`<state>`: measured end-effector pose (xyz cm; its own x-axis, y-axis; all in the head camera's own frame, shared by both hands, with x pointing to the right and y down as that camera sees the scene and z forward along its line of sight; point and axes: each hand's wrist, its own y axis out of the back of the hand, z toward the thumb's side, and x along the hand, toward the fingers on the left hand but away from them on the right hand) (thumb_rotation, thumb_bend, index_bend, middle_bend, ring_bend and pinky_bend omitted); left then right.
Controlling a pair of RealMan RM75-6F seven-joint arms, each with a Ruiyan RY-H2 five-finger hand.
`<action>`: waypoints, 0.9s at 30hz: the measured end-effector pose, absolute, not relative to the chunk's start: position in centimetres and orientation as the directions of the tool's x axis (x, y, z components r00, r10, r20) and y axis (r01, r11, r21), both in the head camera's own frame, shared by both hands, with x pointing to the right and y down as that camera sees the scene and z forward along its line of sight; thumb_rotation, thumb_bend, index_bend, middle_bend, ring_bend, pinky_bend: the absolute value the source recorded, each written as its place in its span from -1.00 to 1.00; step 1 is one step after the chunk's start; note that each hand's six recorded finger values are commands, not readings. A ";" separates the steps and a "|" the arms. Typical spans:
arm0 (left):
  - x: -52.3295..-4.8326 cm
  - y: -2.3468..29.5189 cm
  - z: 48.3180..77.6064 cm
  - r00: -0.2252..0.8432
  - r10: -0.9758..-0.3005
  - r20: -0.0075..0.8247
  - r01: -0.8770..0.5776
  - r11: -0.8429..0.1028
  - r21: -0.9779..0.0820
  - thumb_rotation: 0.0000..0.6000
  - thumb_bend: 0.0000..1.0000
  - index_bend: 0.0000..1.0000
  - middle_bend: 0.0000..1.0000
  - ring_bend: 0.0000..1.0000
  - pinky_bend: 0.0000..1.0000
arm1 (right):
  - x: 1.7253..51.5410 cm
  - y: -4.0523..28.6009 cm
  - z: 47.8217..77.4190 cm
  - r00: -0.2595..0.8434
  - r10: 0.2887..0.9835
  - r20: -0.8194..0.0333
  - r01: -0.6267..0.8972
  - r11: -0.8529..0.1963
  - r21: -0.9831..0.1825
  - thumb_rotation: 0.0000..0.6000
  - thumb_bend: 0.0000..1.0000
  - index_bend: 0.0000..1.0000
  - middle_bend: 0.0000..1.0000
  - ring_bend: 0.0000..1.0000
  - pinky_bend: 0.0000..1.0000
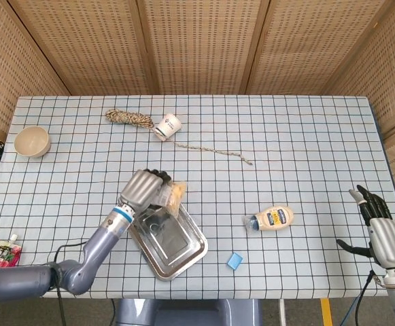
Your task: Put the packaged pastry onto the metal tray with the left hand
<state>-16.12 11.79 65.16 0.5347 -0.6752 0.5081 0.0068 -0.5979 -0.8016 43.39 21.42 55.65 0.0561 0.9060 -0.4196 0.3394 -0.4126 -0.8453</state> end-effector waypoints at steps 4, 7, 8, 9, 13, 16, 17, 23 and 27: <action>-16.5 15.4 64.0 0.618 -0.587 0.523 0.075 -0.618 -0.783 1.00 -0.24 0.04 -0.54 -0.44 -0.26 | 43.2 21.5 55.5 0.063 0.906 -0.418 0.341 -0.413 -0.845 1.00 -0.92 -0.97 -1.00 -1.00 -1.00; -16.8 17.5 64.3 0.644 -0.529 0.553 0.128 -0.638 -0.759 1.00 -0.55 -0.48 -0.96 -0.89 -0.71 | 43.1 21.6 55.2 0.067 0.909 -0.410 0.344 -0.407 -0.846 1.00 -0.91 -0.97 -1.00 -1.00 -1.00; -16.9 18.0 64.4 0.646 -0.514 0.564 0.147 -0.642 -0.753 1.00 -0.66 -0.69 -1.00 -0.98 -0.86 | 43.1 21.6 55.1 0.068 0.911 -0.408 0.346 -0.405 -0.846 1.00 -0.91 -0.97 -1.00 -1.00 -1.00; -17.0 18.2 64.4 0.646 -0.506 0.571 0.160 -0.642 -0.750 1.00 -0.72 -0.81 -1.00 -1.00 -0.94 | 43.1 21.6 55.0 0.069 0.912 -0.404 0.348 -0.402 -0.847 1.00 -0.91 -0.97 -1.00 -1.00 -1.00; -17.5 18.6 64.2 0.635 -0.501 0.589 0.188 -0.639 -0.746 1.00 -0.82 -1.00 -1.00 -1.00 -1.00 | 43.0 21.7 54.5 0.075 0.916 -0.393 0.353 -0.393 -0.849 1.00 -0.92 -0.97 -1.00 -1.00 -1.00; -18.1 18.4 63.7 0.621 -0.525 0.582 0.172 -0.633 -0.755 1.00 -0.82 -1.00 -1.00 -1.00 -1.00 | 42.8 21.8 54.2 0.084 0.919 -0.386 0.355 -0.389 -0.850 1.00 -0.91 -0.97 -1.00 -1.00 -1.00; -18.4 18.3 63.4 0.615 -0.537 0.578 0.160 -0.632 -0.758 1.00 -0.82 -1.00 -1.00 -1.00 -1.00 | 42.8 21.9 54.1 0.087 0.919 -0.384 0.355 -0.389 -0.850 1.00 -0.91 -0.97 -1.00 -1.00 -1.00; -20.8 17.9 61.5 0.577 -0.619 0.533 0.108 -0.588 -0.801 1.00 -0.82 -1.00 -1.00 -1.00 -1.00 | 42.4 22.4 53.8 0.104 0.917 -0.385 0.345 -0.397 -0.851 1.00 -0.91 -0.97 -1.00 -1.00 -1.00; -23.8 18.0 60.1 0.520 -0.697 0.493 0.098 -0.525 -0.846 1.00 -0.82 -1.00 -1.00 -1.00 -1.00 | 42.4 22.5 54.0 0.099 0.911 -0.400 0.335 -0.409 -0.849 1.00 -0.92 -0.97 -1.00 -1.00 -1.00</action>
